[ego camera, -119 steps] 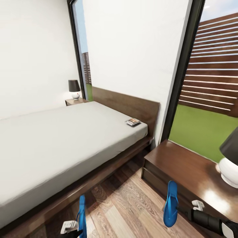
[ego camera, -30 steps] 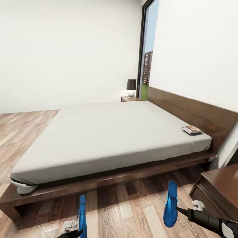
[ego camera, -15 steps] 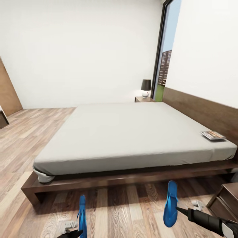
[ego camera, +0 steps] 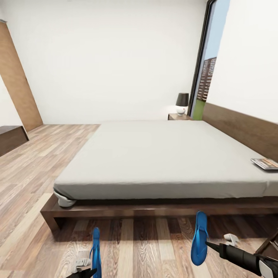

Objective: In the bedroom, move the book from the bed onto either nightstand, and place the two sandals side by side next to the bed.

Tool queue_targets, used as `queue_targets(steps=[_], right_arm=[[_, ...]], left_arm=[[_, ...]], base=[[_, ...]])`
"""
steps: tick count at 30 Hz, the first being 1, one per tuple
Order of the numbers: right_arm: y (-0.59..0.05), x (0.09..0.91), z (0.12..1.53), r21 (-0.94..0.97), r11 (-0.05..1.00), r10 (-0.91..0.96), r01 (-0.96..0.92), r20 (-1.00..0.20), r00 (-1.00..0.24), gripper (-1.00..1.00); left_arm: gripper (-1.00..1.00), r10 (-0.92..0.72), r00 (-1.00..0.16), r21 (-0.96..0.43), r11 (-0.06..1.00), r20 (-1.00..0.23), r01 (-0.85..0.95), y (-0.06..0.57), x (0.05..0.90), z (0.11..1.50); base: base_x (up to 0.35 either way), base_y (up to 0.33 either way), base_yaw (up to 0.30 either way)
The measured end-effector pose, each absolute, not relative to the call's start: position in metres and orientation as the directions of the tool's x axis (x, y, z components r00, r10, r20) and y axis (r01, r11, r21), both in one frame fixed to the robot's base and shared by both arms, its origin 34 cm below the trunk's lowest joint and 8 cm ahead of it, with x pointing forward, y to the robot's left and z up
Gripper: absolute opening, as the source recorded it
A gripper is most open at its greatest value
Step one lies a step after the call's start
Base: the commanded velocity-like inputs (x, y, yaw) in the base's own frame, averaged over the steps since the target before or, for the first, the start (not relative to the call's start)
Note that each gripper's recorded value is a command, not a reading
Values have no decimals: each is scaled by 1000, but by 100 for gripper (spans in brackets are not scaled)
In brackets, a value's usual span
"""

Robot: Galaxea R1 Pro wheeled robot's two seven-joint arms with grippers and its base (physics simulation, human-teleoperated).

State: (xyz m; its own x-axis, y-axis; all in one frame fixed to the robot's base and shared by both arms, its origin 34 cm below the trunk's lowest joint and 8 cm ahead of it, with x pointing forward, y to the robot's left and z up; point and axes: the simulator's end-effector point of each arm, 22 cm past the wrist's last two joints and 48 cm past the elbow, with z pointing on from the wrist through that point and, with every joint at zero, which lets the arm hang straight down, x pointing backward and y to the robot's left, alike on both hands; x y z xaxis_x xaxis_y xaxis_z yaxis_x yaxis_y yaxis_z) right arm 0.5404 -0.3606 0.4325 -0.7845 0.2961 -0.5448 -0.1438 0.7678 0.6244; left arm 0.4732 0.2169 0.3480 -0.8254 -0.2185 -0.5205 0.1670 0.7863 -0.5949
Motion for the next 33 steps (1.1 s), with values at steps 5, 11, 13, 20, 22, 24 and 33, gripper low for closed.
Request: queue_targets(steps=[5,11,13,20,22,24,33], right_arm=[[-361,541,433,625,768,297,-144,-545,-784,-100],[-361,541,433,625,767,297,-144,-545,-784,-100],[-361,541,433,625,768,297,-144,-545,-784,-100],[-361,541,433,625,768,297,-144,-545,-784,-100],[-361,541,433,625,768,297,-144,-545,-784,-100],[-361,541,433,625,768,297,-144,-545,-784,-100],[-361,541,433,625,768,297,-143,-545,-784,-100]], left_arm=[[-100,-218,-825,-595,786,-521,167,217,473,348],[-100,-218,-825,-595,786,-520,167,217,473,348],[-100,-218,-825,-595,786,-520,167,217,473,348],[-100,-218,-825,-595,786,-521,167,217,473,348],[-100,-219,-825,-595,786,-521,167,217,473,348],[-100,-220,-825,-596,786,-521,167,217,473,348],[-100,-226,-823,-557,821,-521,127,239,477,342]], base=[[0,0,234],[0,0,45],[0,0,3],[0,0,0],[0,0,0],[0,0,0],[0,0,0]])
